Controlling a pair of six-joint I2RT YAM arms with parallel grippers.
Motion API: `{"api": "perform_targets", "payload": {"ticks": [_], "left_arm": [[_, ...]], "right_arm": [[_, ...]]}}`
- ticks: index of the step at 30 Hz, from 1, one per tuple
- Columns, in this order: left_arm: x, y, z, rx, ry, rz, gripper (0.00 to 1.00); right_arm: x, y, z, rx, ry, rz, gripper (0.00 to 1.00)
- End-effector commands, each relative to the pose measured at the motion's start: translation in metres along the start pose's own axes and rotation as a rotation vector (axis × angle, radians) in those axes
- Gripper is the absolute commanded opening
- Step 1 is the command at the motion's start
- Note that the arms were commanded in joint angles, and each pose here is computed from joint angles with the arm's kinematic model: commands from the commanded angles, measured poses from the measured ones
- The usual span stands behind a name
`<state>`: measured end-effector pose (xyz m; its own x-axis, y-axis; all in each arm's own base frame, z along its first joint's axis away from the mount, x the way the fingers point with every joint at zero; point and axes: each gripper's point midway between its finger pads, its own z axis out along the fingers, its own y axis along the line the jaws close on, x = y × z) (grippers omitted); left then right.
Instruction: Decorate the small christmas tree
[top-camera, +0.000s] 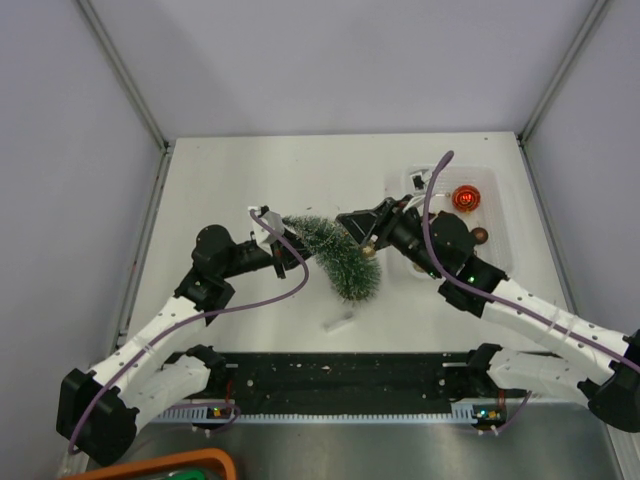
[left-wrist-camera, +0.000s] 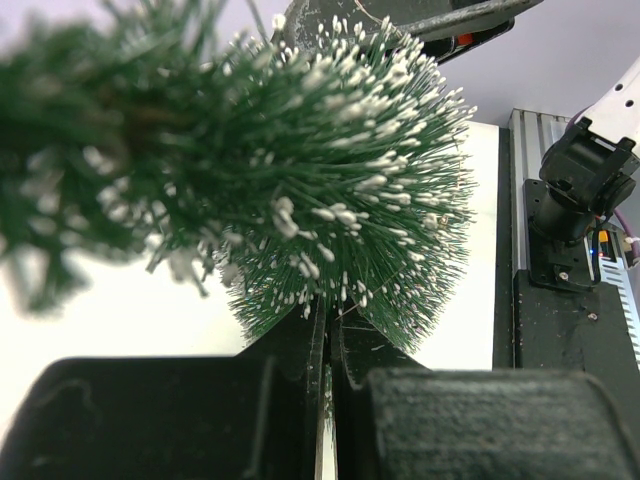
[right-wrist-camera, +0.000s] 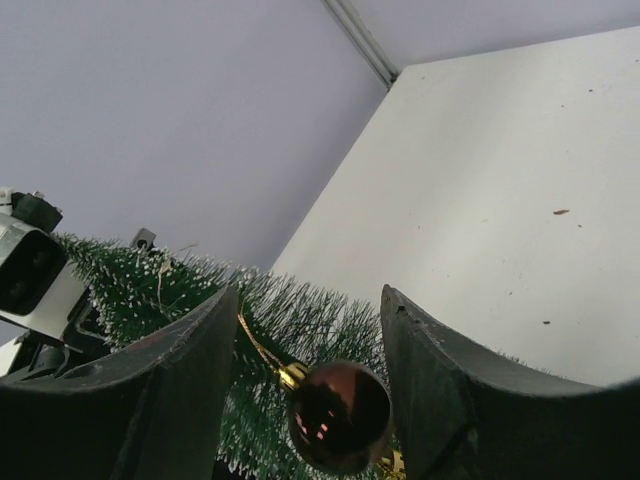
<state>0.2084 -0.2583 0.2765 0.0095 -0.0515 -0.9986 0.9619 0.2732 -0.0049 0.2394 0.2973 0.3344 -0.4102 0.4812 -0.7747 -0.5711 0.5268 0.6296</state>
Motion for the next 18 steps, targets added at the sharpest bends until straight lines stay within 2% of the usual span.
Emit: {"api": "perform_targets", "payload": {"ticks": [1,12,16,18], "left_arm": [[-0.008,-0.004,0.002,0.015,-0.014,0.000,0.00],[-0.008,-0.004,0.001,0.012,-0.015,0.001,0.00],[-0.007,-0.003,0.000,0.008,-0.015,0.000,0.00],[-0.007,-0.003,0.000,0.006,-0.016,0.000,0.00]], "right_arm": [[-0.013,0.009,-0.005,-0.012,-0.034,-0.024,0.60],[-0.031,-0.010,-0.018,0.086,-0.074,-0.061,0.65],[-0.062,-0.039,-0.036,0.222,-0.133,-0.093,0.68],[-0.075,-0.072,-0.049,0.367,-0.154,-0.104,0.70]]}}
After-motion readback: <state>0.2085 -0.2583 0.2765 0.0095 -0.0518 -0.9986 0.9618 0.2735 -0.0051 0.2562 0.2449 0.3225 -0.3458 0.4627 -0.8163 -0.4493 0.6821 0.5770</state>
